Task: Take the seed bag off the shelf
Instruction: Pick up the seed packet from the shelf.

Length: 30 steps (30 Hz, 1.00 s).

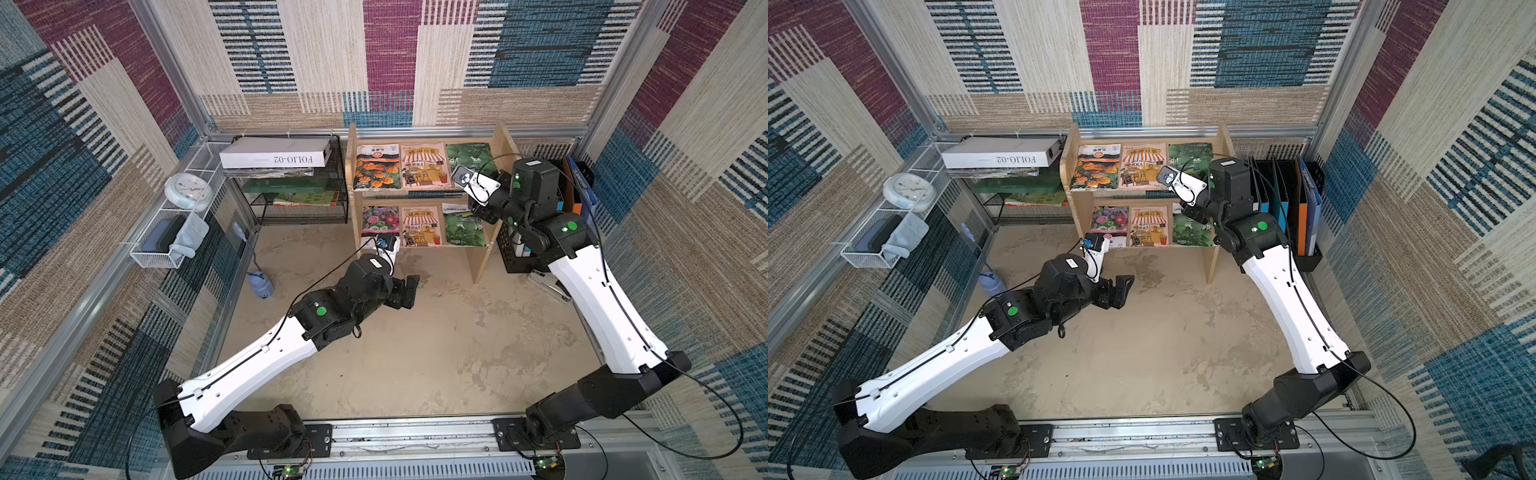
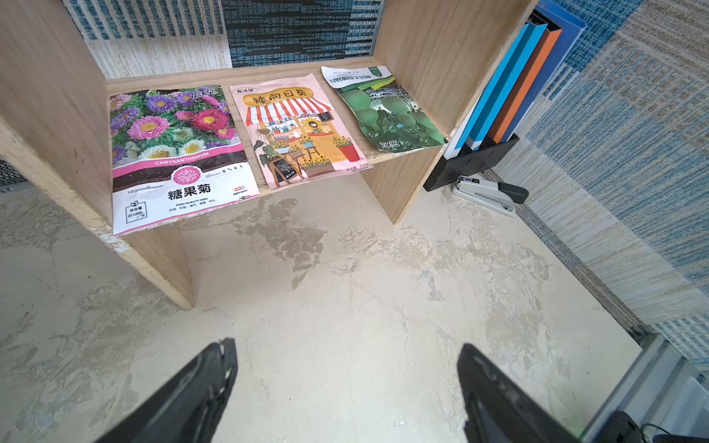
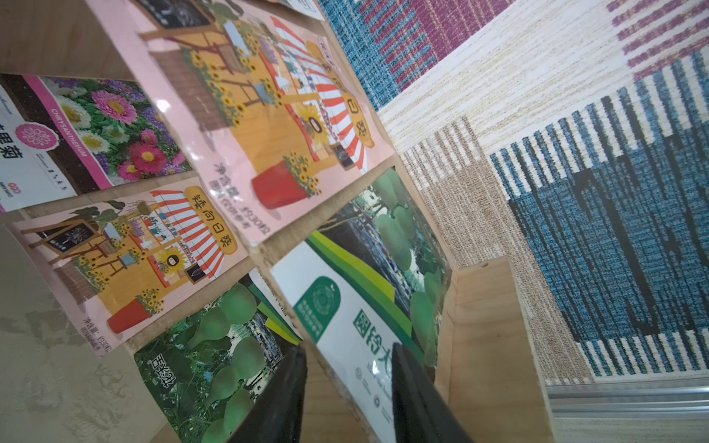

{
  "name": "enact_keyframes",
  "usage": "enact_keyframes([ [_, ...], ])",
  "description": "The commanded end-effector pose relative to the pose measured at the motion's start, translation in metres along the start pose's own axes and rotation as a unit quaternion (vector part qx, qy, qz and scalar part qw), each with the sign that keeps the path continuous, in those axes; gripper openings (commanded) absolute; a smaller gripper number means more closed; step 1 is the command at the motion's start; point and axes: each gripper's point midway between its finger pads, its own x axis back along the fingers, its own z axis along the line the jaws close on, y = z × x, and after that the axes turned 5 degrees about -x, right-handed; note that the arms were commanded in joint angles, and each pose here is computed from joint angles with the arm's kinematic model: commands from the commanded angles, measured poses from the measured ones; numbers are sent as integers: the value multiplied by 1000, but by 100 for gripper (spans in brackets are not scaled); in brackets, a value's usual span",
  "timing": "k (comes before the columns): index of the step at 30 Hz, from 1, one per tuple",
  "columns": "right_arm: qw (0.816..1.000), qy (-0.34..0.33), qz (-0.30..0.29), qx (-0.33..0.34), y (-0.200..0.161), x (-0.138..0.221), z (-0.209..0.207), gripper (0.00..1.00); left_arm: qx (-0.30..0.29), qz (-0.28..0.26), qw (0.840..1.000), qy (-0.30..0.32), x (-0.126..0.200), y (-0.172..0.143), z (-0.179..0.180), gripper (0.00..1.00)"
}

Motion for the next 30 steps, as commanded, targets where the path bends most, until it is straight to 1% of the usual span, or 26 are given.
enact_keyframes([
  [1, 1000, -17, -5, 1, 3, -5, -6, 41, 1, -14, 1000, -1, 1, 7, -1, 95],
  [11, 1000, -10, 0, 4, 0, -16, -1, 41, -2, -10, 1000, 5, -1, 5, 1, 95],
  [14, 1000, -11, -6, 5, 3, -15, -2, 37, -3, -13, 1000, 5, 0, 7, 1, 95],
  [15, 1000, -11, -7, 6, 4, -15, -3, 33, -3, -13, 1000, 5, 0, 7, 1, 95],
  [16, 1000, -12, -7, 6, 3, -15, -4, 24, -3, -13, 1000, 5, -1, 7, 1, 95],
  [17, 1000, -17, -7, 5, 4, -16, -5, 6, -3, -13, 1000, 5, -1, 7, 1, 95],
  [18, 1000, -21, -7, 5, 3, -16, -7, 0, -4, -13, 1000, 5, -1, 7, 1, 95],
  [30, 1000, -17, -9, 4, 2, -16, -4, 0, -5, -11, 1000, 4, -3, 7, 0, 95],
])
